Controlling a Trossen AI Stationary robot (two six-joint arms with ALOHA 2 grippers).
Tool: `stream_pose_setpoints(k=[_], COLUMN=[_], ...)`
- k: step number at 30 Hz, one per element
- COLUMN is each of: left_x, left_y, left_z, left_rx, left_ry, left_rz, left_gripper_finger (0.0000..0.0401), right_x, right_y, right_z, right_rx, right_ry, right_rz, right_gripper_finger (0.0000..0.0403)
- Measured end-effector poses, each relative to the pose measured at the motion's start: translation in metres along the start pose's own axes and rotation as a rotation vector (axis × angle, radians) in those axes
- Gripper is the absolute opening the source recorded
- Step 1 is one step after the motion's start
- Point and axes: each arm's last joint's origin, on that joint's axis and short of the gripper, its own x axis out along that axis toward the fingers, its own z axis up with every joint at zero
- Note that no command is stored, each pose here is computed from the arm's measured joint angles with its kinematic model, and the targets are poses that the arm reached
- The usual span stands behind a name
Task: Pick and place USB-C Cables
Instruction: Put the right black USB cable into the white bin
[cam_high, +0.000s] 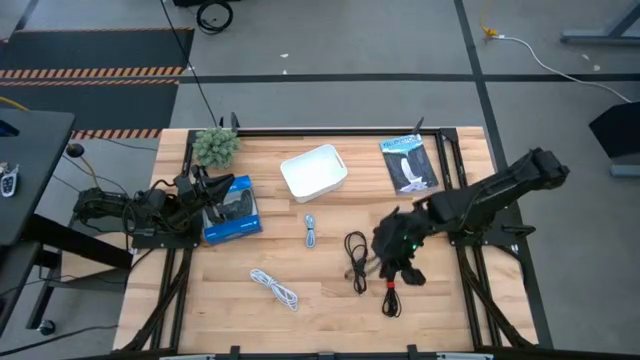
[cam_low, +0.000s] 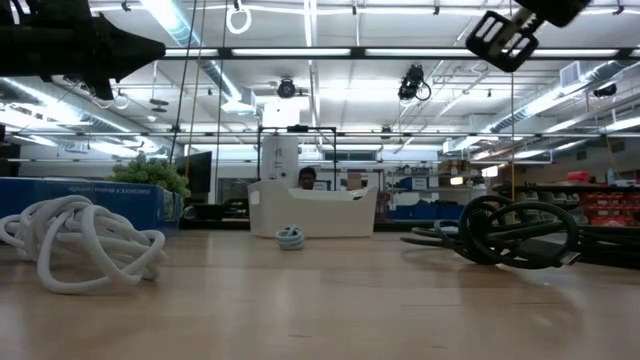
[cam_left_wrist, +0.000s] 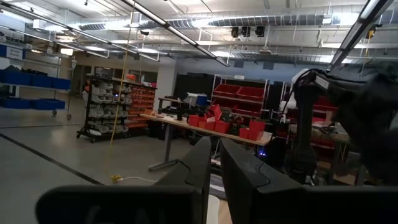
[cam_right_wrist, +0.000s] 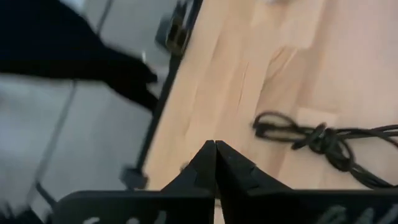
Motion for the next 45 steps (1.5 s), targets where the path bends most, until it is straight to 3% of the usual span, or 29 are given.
stream_pose_setpoints(k=[4,12,15,22,30,45], left_x=[0.0,0.0,0.0,0.0,0.0,0.0], left_y=[0.0,0.0,0.0,0.0,0.0,0.0], left_z=[0.0,0.0,0.0,0.0,0.0,0.0], left_rx=[0.0,0.0,0.0,0.0,0.0,0.001], left_ry=[0.0,0.0,0.0,0.0,0.0,0.001], left_rz=[0.0,0.0,0.0,0.0,0.0,0.001], left_gripper_finger=[0.0043,0.0043,0.0043,0.0043,0.0043,0.0043], right_x=[0.015,0.042,0.053,0.073,0.086,0.092], right_y=[0.005,0.004,0.003,0.003,0.003,0.0], right_z=[-0.008,-0.023,-0.027,-0.028,-0.019,-0.043], right_rx=[-0.146,-0.412,-0.463,-0.457,-0.6,-0.847], right_ry=[0.101,0.281,0.327,0.415,0.447,0.558], right_rz=[-0.001,-0.102,-0.091,-0.093,-0.098,-0.028], right_gripper_finger=[0.005,0.0172,0.0198,0.0195,0.0184,0.0184])
